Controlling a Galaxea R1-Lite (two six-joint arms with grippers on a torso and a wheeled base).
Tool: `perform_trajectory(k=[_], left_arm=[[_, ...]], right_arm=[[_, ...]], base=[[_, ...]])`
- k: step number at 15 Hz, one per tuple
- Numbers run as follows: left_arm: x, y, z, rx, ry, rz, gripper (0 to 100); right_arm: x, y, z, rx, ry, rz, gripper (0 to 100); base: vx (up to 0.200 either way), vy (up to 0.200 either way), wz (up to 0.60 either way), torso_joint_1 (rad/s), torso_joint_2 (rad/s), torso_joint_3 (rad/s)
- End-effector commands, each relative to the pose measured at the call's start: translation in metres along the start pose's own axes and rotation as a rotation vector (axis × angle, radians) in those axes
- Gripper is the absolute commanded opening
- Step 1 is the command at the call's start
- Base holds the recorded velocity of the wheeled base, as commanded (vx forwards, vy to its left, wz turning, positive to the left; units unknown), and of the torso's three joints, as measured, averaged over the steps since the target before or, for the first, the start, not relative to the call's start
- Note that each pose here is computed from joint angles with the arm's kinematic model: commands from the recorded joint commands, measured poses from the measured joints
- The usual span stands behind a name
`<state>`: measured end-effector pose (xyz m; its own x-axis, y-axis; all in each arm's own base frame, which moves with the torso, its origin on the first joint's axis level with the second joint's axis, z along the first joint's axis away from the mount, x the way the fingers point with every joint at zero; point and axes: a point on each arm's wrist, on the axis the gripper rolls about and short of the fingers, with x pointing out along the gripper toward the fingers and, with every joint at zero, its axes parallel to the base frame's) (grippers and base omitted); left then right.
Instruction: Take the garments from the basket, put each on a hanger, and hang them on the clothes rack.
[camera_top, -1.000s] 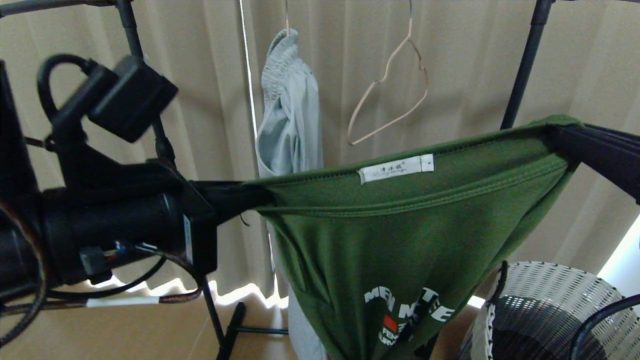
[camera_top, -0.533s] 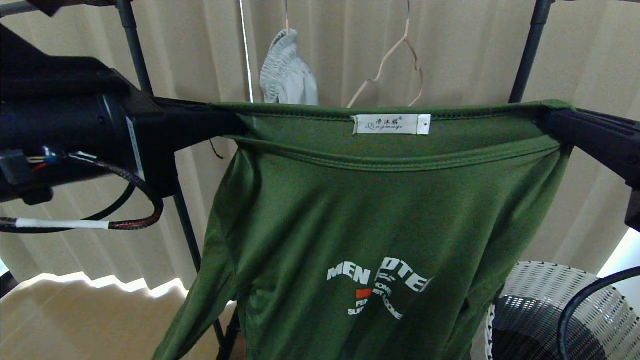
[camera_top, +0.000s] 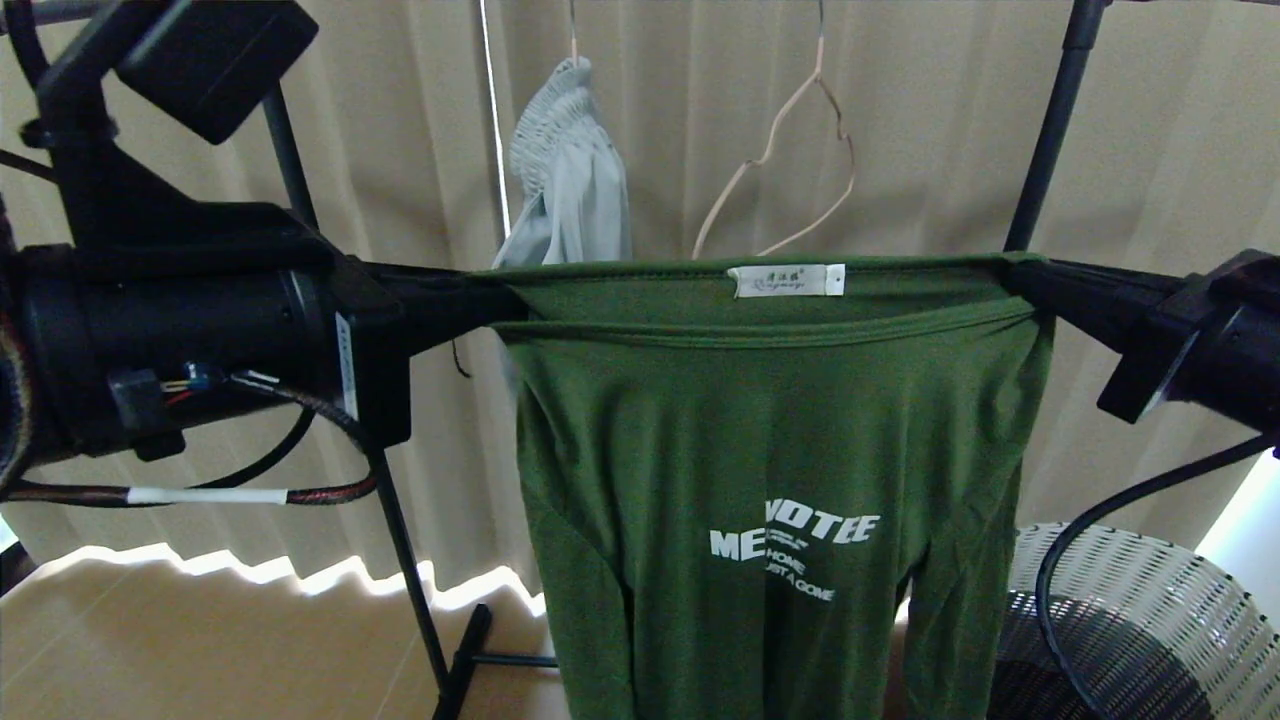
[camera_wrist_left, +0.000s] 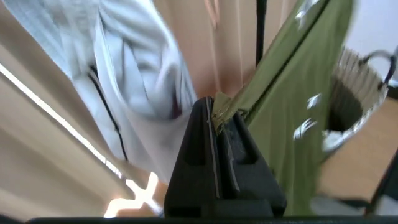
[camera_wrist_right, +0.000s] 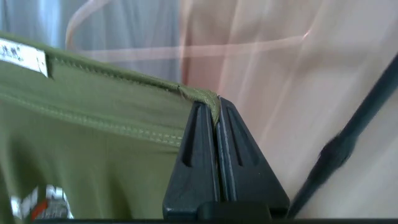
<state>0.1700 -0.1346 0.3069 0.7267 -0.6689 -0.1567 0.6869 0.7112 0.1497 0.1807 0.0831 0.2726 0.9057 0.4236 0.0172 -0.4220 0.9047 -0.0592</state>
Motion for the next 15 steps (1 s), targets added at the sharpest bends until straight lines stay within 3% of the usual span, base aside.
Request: perform_trajectory(k=[1, 4, 6, 7, 10, 15], left_arm=[[0.011, 0.002, 0.005, 0.001, -0.031, 0.009, 0], [0.013, 0.002, 0.011, 0.006, -0.059, 0.006, 0], [0.012, 0.001, 0.008, 0.009, -0.044, 0.005, 0], [0.011, -0.001, -0.005, 0.014, -0.003, 0.001, 0], [0.009, -0.002, -0.009, 0.016, 0.008, 0.002, 0], [0.042, 0.003, -0.013, 0.014, 0.066, 0.101, 0]], right_arm=[[0.013, -0.001, 0.007, 0.001, -0.022, -0.009, 0], [0.012, -0.001, 0.014, 0.002, -0.076, -0.009, 0], [0.011, -0.001, 0.012, 0.004, -0.073, -0.006, 0], [0.01, 0.0, 0.007, 0.005, -0.059, -0.004, 0], [0.009, 0.0, 0.007, 0.002, -0.061, -0.005, 0], [-0.032, -0.001, 0.019, -0.006, -0.136, -0.006, 0]], base=[[0.0, 0.0, 0.0, 0.0, 0.0, 0.0], [0.0, 0.0, 0.0, 0.0, 0.0, 0.0], [0.0, 0.0, 0.0, 0.0, 0.0, 0.0], [0.0, 0.0, 0.0, 0.0, 0.0, 0.0], [0.0, 0.0, 0.0, 0.0, 0.0, 0.0], [0.0, 0.0, 0.0, 0.0, 0.0, 0.0]])
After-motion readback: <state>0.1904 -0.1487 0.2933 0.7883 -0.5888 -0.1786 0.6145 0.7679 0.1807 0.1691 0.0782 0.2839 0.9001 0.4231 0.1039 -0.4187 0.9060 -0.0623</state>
